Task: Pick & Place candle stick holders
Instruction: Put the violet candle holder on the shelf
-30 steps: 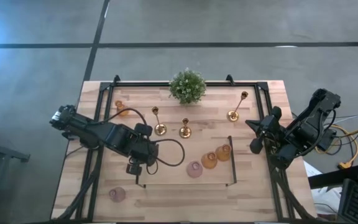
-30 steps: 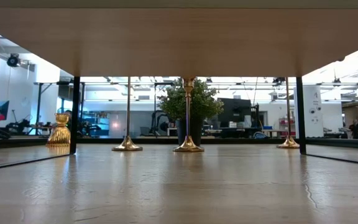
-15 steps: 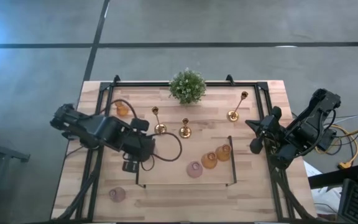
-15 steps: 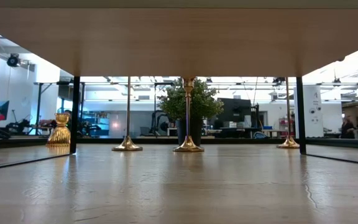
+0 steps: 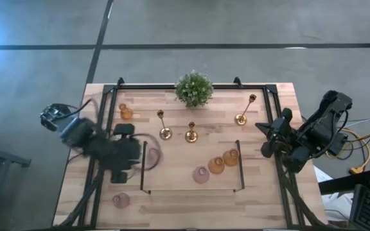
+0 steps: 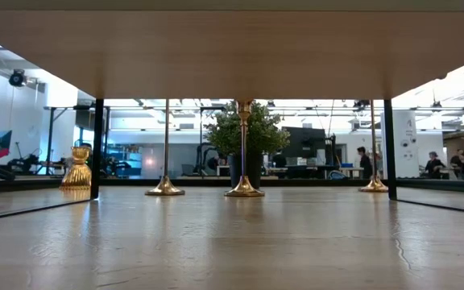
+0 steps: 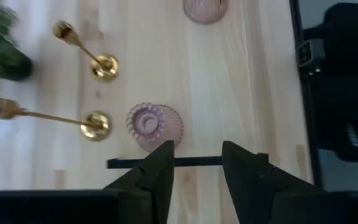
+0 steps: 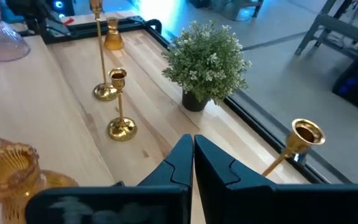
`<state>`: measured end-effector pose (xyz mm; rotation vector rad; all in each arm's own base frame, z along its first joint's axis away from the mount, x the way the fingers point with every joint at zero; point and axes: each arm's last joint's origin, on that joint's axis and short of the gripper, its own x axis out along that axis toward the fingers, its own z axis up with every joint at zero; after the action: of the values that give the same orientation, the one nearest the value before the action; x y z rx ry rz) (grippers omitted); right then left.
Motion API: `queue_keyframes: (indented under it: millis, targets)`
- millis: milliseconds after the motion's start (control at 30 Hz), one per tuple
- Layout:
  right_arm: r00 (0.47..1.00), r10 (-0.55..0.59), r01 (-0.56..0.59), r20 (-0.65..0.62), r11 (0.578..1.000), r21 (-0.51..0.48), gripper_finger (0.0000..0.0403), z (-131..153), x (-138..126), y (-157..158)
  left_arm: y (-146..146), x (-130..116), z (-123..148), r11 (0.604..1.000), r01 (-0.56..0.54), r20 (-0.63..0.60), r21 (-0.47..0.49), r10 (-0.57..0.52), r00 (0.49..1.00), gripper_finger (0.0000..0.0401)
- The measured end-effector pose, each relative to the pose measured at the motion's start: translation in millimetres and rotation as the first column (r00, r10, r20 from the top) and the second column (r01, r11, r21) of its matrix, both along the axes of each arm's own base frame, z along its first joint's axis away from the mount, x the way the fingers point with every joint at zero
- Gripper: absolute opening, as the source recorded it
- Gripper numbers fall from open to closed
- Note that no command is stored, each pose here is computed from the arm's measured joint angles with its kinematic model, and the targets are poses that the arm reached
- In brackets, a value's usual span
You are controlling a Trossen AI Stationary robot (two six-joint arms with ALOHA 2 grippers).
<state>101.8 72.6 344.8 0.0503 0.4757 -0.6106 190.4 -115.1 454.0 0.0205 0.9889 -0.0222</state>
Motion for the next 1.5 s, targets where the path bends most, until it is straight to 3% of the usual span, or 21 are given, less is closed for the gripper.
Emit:
queue_keyframes:
  millis: [233,333,467,633,767,933,1133,1500]
  targets:
    - [0.984,0.099,-0.107,0.145,0.993,0.048,0.0008,-6.5,-41.2,-32.4,-30.8,-56.4,-13.7,0.993,-0.061,0.205,0.103,0.039,0.978,0.0111]
    - [0.967,0.115,-0.131,0.228,0.99,0.056,0.0008,-19.6,-55.2,-50.5,-41.6,-78.5,-28.5,0.992,-0.099,0.311,0.084,0.068,0.948,0.0107]
    - [0.95,0.101,-0.131,0.295,0.988,0.082,0.0008,-42.5,-65.4,-66.7,-49.1,-96.5,-57.9,0.989,-0.137,0.359,0.059,0.107,0.927,0.0106]
    - [0.936,0.079,-0.14,0.344,0.977,0.158,0.0008,-64.4,-70.2,-74.3,-46.8,-107.1,-88.5,0.983,-0.183,0.352,0.025,0.163,0.922,0.0106]
    - [0.936,0.129,-0.202,0.326,0.958,0.201,0.0008,-72.0,-69.6,-72.1,-48.5,-110.5,-102.3,0.985,-0.174,0.357,-0.012,0.167,0.919,0.0106]
    - [0.924,0.219,-0.295,0.314,0.93,0.218,0.0008,-75.1,-65.7,-64.0,-52.0,-115.4,-115.0,0.988,-0.149,0.382,-0.037,0.152,0.912,0.0106]
    - [0.919,0.191,-0.291,0.346,0.92,0.263,0.0008,-74.0,-63.3,-60.1,-57.5,-120.5,-131.9,0.985,-0.151,0.382,-0.082,0.171,0.908,0.0106]
    - [0.92,0.221,-0.301,0.323,0.927,0.222,0.0008,-73.4,-62.5,-58.9,-74.4,-134.9,-144.5,0.959,-0.116,0.347,-0.258,0.204,0.915,0.0106]
